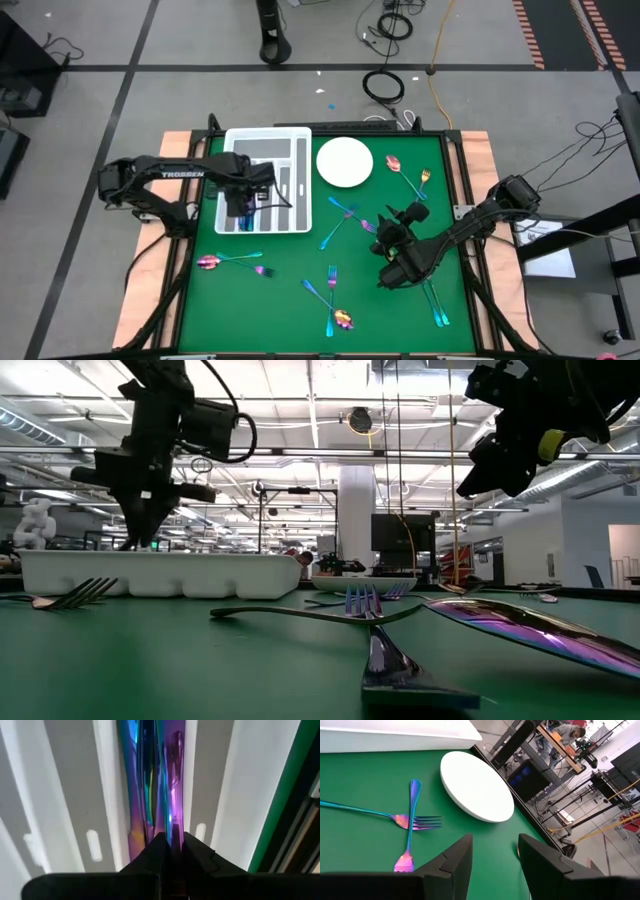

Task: Sort silverware
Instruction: Put the blue knife into the silverware tray, then put the blue spoon into the silverware tray

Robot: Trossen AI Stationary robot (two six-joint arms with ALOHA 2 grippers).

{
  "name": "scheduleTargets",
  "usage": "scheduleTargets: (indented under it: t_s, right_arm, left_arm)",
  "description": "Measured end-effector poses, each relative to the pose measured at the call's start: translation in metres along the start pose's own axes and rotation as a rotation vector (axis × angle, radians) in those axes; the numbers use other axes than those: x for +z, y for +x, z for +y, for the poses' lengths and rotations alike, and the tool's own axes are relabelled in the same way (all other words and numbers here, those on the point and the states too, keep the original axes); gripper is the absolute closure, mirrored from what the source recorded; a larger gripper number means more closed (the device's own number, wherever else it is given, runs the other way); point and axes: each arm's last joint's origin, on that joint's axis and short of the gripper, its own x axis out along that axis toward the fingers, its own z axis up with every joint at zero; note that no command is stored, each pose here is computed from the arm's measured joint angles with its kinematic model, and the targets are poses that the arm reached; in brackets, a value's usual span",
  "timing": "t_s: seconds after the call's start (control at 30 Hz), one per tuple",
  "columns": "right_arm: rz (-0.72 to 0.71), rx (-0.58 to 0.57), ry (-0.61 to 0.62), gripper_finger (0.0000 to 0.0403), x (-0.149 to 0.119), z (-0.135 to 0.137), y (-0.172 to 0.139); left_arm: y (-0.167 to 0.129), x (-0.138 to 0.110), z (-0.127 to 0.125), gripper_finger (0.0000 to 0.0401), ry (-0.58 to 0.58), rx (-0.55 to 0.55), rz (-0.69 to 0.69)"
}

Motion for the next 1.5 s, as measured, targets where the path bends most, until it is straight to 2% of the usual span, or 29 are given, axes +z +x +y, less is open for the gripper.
scheduleTargets:
  t_s: [0.3, 0.53, 0.77, 1.1, 1.3, 1.5]
  right_arm:
    - [0.027, 0.014, 0.009, 0.0255, -0.001, 0.001, 0.0]
    - [0.03, 0.015, 0.01, 0.0255, -0.001, 0.001, 0.0]
    - [0.031, 0.015, 0.01, 0.0255, -0.001, 0.001, 0.0]
    - [0.041, 0.025, 0.003, 0.0255, -0.002, 0.001, -0.002]
    - [0.035, 0.04, -0.022, 0.0255, -0.003, 0.002, -0.006]
    - [0.027, 0.057, -0.064, 0.0255, -0.005, 0.004, -0.011]
  left_arm:
    - [0.006, -0.001, 0.006, 0.0341, -0.024, 0.003, -0.001]
    - [0.005, -0.005, 0.013, 0.0289, -0.225, 0.079, 0.018]
    - [0.005, -0.008, 0.012, 0.0245, -0.234, 0.063, 0.103]
    - [-0.015, -0.015, 0.016, 0.0241, -0.272, 0.115, 0.193]
    - [-0.043, -0.02, 0.027, 0.0241, -0.485, 0.245, 0.151]
    - [-0.072, -0.019, 0.042, 0.0241, -0.876, 0.42, -0.085]
